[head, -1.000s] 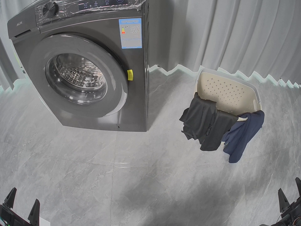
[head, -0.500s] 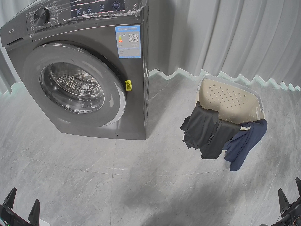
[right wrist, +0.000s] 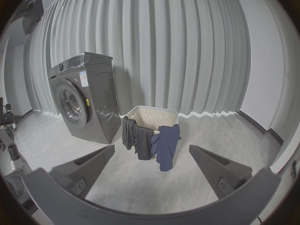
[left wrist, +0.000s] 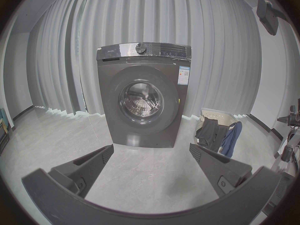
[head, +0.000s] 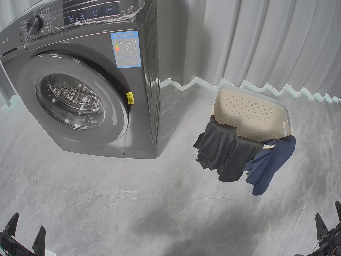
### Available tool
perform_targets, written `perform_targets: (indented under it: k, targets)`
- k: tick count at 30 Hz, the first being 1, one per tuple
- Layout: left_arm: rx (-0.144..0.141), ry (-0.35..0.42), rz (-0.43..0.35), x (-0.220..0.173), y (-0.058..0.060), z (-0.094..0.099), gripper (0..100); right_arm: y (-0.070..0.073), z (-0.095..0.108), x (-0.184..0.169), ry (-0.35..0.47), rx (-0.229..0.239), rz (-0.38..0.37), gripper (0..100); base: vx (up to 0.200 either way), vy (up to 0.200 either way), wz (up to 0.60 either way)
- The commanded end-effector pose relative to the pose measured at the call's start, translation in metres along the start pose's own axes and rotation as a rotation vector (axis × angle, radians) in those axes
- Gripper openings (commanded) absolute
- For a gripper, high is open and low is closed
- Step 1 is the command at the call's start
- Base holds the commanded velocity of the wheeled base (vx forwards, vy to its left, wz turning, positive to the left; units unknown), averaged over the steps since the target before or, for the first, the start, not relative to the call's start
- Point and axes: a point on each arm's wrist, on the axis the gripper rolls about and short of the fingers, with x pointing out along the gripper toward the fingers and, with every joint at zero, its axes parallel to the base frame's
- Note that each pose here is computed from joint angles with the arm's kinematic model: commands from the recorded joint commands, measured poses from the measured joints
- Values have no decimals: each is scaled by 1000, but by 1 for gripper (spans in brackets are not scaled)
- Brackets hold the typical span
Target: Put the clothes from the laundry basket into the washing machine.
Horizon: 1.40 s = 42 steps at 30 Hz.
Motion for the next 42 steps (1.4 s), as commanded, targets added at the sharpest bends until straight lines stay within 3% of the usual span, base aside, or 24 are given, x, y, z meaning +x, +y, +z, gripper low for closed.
perform_targets:
  k: [1, 18, 30, 42]
  targets:
    - [-2, 3, 1, 0, 0, -5, 100, 0, -5, 0, 2, 0, 0, 100, 0, -200, 0]
    - [-2, 3, 1, 0, 0, -5, 100, 0, -5, 0, 2, 0, 0, 100, 0, -200, 0]
    - [-2, 3, 4, 0, 0, -5, 100, 0, -5, 0, 2, 0, 0, 100, 0, 0, 0]
    - [-2, 3, 4, 0, 0, -5, 100, 0, -5, 0, 2, 0, 0, 100, 200, 0, 0]
